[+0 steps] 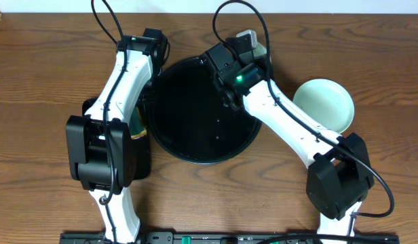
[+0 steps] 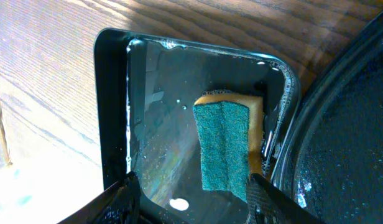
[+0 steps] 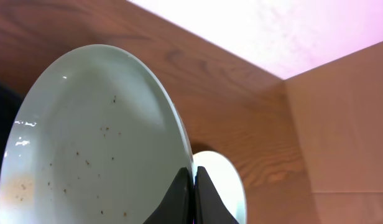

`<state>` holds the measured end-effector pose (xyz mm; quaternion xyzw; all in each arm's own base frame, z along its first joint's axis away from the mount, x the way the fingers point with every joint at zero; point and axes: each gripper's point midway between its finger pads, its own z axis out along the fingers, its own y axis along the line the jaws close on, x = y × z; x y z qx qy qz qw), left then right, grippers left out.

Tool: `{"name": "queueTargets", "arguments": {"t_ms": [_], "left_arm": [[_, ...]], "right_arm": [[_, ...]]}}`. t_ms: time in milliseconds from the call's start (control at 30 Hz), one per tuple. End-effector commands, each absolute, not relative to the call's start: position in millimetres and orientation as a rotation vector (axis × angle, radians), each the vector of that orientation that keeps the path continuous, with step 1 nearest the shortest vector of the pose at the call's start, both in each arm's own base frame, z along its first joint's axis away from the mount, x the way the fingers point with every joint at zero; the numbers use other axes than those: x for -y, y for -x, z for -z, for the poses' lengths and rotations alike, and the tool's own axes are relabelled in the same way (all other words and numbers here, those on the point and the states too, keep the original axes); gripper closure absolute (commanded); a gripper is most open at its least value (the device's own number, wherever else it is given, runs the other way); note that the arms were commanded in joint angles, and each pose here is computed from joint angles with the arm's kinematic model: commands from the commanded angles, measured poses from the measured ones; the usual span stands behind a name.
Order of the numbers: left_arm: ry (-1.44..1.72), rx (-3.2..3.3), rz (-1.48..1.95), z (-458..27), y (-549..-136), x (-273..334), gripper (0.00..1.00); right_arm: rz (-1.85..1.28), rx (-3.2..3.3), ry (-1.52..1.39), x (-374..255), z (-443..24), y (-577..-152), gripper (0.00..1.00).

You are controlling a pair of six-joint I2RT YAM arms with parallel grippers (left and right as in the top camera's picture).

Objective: Clean dirty plates on tray and stack at the side
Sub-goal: 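Tilt the plate up and lift it off the tray edge with the right gripper, then carry the plate right and lower it onto the plate stack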

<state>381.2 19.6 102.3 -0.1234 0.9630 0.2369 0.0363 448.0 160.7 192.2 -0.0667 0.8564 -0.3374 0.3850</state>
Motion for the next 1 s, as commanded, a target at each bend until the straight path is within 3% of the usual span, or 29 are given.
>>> {"name": "queueTargets", "arguments": {"t_ms": [0,500,967], "left_arm": [[0.384,-2.951,-0.727,-106,-380,-22,0.44],[0.384,-2.951,-0.727,-106,-380,-22,0.44],[0.386,-2.948,-0.725,-106,-381,-22,0.44]], "right_arm": [[0.971,-2.070,0.153,-158,-222,-449,0.99],[1.002,-2.048,0.156,-156,-227,-451,0.99],[1.021,-2.230,-0.108,-43,-211,-462,0.99]]}}
